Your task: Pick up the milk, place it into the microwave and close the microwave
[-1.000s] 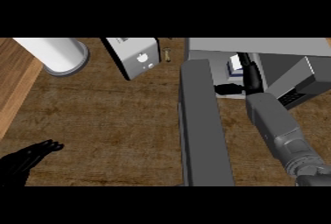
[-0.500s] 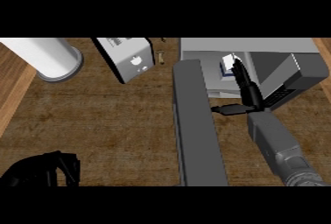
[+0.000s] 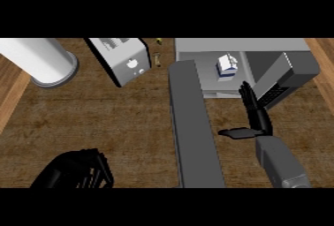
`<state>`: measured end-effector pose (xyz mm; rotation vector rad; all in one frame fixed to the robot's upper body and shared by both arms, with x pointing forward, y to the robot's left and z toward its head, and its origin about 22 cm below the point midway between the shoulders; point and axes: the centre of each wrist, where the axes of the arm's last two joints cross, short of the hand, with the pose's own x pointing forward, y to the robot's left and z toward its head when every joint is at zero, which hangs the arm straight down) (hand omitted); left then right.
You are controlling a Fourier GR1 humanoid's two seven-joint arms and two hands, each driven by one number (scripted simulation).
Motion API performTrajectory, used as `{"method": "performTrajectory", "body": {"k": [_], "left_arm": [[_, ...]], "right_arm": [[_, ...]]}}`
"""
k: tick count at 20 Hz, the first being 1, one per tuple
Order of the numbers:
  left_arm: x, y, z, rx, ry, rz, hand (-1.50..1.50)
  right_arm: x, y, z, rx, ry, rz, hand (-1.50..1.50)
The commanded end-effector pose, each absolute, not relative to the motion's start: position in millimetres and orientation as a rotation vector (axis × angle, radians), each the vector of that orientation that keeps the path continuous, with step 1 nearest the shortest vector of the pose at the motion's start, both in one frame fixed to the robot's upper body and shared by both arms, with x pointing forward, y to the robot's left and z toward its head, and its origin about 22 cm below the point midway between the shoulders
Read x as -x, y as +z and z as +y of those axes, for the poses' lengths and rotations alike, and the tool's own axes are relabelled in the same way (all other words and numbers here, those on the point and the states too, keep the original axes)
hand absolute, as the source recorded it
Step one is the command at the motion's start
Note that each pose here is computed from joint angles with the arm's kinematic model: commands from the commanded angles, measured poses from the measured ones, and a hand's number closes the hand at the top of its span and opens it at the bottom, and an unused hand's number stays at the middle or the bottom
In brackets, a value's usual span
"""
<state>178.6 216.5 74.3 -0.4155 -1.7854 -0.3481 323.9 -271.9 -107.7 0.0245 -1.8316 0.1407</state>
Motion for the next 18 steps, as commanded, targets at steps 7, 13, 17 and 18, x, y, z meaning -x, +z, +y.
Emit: {"method": "performTrajectory", "body": {"k": [7, 13, 17, 18], "left_arm": [[-210.8, 72.2, 146.0, 0.432, -0.507, -1.785, 1.50], [-238.6, 33.1, 108.1, 0.419, -0.681, -1.732, 1.50], [-244.1, -3.3, 85.8, 0.407, -0.741, -1.659, 1.50], [-244.8, -8.4, 82.2, 0.399, -0.761, -1.650, 1.50]], "right_arm": [[-248.4, -135.1, -322.3, -0.011, 0.112, -1.842, -1.50], [-229.2, -120.7, -331.1, -0.011, 0.114, -1.855, -1.50], [-211.4, -106.0, -358.4, -0.006, 0.169, -1.890, -1.50], [-205.5, -101.3, -377.8, -0.009, 0.161, -1.913, -1.50]]}}
